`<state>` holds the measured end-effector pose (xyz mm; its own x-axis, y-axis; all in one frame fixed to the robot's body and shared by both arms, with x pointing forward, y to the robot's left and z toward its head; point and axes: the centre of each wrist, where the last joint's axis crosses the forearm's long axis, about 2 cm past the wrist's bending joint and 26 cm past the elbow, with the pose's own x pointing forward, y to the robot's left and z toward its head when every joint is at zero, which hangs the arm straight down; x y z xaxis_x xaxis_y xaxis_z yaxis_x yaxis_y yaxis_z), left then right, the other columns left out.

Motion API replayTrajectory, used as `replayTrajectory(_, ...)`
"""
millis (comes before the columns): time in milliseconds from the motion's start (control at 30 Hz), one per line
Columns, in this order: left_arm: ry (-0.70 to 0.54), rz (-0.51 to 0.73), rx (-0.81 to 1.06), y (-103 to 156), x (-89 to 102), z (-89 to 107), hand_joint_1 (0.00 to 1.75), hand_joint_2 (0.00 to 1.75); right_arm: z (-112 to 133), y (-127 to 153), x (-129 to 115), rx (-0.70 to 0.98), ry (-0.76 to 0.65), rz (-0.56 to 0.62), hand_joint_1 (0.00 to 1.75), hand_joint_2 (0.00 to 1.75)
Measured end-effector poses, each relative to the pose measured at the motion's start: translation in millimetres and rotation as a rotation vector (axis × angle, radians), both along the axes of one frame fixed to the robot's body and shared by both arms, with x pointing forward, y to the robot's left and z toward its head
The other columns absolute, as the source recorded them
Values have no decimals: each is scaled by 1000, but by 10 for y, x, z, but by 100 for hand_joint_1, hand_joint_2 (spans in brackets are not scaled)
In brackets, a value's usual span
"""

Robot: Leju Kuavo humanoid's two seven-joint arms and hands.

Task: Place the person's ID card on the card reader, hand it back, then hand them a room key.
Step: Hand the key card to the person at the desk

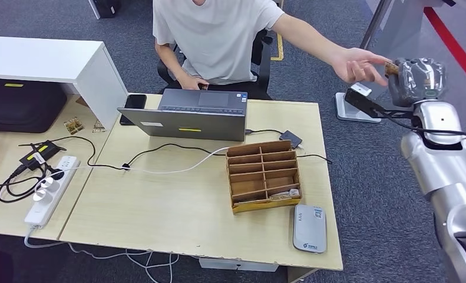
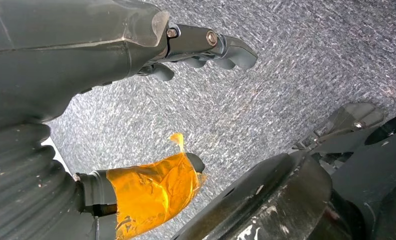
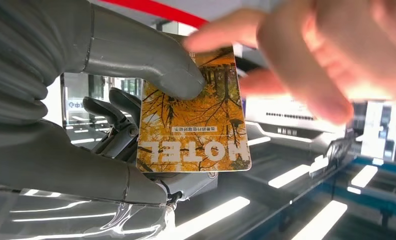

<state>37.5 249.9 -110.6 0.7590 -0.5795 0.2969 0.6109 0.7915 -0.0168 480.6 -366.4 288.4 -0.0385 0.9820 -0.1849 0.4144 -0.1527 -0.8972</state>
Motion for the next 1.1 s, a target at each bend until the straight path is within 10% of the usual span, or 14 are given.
replayTrajectory(433,6,-3,-4,-3,0,0,0,175,-223,51,14,13,96,-22,175,175)
replayTrajectory(567,8,-3,-8,-3,-1,0,0,175,-254,55,12,13,108,-19,0,175)
replayTrajectory(1100,5,5,-21,-7,-2,0,0,175,-289,158,17,6,105,15,0,175)
